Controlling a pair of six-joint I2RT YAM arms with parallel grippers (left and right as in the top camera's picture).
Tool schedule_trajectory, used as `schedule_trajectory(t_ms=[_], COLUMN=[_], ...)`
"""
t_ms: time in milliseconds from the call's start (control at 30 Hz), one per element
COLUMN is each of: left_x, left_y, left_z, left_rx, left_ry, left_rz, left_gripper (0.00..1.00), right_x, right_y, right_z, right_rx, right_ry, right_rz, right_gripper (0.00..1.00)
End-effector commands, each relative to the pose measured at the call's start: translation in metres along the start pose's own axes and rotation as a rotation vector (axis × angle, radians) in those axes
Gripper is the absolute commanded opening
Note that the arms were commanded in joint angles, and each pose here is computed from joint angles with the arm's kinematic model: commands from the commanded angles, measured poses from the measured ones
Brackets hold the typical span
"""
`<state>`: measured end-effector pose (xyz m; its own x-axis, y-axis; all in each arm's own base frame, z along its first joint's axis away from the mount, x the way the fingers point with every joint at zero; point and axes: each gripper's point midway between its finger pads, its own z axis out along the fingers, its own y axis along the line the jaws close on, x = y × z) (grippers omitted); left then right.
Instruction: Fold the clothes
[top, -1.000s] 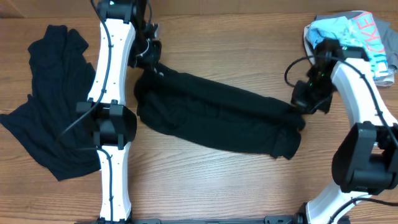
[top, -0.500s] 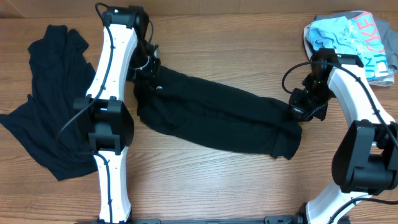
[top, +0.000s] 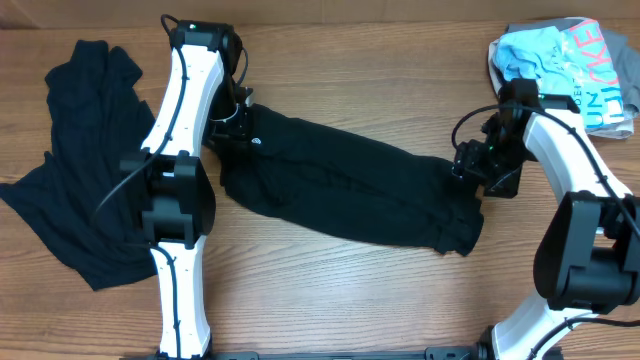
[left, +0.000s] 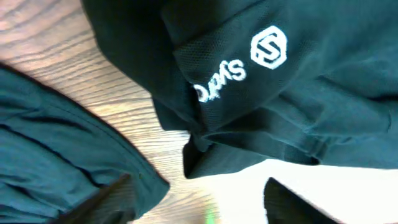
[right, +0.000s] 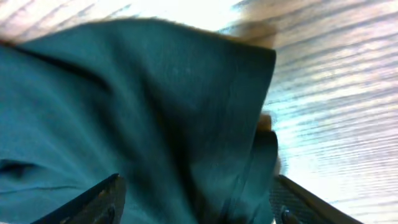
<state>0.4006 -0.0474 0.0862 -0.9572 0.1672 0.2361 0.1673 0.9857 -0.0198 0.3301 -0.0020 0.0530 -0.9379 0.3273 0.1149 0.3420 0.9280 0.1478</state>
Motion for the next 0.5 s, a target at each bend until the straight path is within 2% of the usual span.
schedule_trajectory(t_ms=[0, 167, 300, 467], left_x=[-0.007, -0.025, -0.031, -0.027], left_y=[0.013, 0.013, 0.011, 0.011], left_z=[-0.032, -0.075, -0.119, -0.153], left_rx=[-0.041, -0.040, -0.034, -0.029], left_ry=[-0.108, -0.272, -0.424, -0.530], left_rz=[-0.042, -0.051, -0.054, -0.061], left_gripper=[0.84, 1.00, 1.00, 1.00], right_x=[0.011, 0.024, 0.033, 0.043], right_y=[-0.003, -0.014, -0.019, -0.020], right_z=[0.010, 0.026, 0.037, 0.058], right_rx=[0.004, 0.040, 0.045, 0.018], right_ry=[0.012, 0.048, 0.073, 0.080], right_rz=[-0.028, -0.023, -0.020, -0.020], right_gripper=[0.79, 0.81, 0.83, 0.86])
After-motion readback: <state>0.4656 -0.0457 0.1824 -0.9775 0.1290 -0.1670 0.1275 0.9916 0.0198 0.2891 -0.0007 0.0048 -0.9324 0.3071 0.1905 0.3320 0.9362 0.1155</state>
